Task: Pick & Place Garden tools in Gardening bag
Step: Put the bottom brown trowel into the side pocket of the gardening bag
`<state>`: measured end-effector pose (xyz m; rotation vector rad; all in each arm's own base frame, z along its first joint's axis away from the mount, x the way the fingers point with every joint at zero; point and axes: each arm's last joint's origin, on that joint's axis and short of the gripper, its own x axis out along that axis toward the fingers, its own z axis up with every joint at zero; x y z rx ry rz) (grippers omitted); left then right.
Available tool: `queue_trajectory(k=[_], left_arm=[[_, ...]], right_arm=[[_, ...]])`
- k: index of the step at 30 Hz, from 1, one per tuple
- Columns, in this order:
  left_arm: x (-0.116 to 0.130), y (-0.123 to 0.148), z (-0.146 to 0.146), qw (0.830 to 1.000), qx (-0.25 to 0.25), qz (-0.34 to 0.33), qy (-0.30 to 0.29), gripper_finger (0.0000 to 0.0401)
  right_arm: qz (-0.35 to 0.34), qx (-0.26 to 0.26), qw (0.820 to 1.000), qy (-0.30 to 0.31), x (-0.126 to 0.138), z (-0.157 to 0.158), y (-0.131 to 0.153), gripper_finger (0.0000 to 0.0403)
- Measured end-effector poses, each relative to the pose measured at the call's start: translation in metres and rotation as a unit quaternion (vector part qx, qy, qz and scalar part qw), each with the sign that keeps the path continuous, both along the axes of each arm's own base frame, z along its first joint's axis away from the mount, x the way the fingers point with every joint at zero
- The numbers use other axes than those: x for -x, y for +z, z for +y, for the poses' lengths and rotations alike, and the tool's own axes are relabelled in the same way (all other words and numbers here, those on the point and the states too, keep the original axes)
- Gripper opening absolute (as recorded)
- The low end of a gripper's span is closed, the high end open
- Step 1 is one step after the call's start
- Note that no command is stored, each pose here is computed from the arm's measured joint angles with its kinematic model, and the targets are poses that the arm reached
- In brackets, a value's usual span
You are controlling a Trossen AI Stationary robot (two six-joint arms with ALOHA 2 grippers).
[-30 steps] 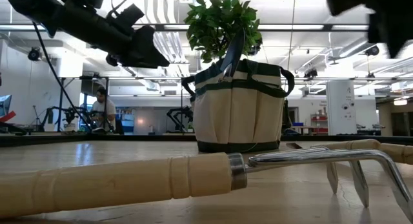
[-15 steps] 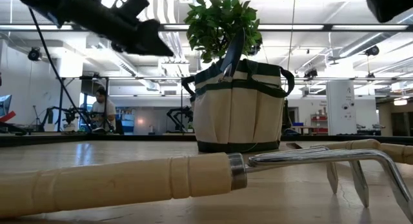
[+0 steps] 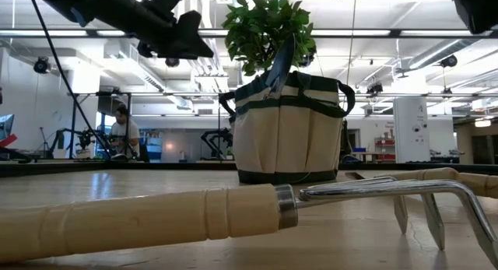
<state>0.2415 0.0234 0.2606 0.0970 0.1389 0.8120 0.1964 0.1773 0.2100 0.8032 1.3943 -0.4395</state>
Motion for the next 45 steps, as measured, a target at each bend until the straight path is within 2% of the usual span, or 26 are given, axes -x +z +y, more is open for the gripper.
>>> queue_trajectory(k=[9,22,38,45], left_arm=[[0.0,0.0,0.001,1.0,0.001,-0.001,0.001,0.0268],[0.0,-0.001,0.001,1.0,0.002,-0.001,0.001,0.0268],[0.0,-0.002,0.0,1.0,0.002,0.004,-0.001,0.0268],[0.0,-0.002,0.0,1.0,0.002,0.004,-0.001,0.0268]], right_arm=[[0.075,-0.031,0.996,0.033,-0.005,0.017,-0.019,0.0134],[0.112,0.004,0.992,0.052,-0.01,0.027,-0.049,0.0157],[0.134,0.029,0.988,0.077,-0.015,0.031,-0.076,0.0114],[0.13,0.027,0.988,0.08,-0.015,0.031,-0.075,0.008]])
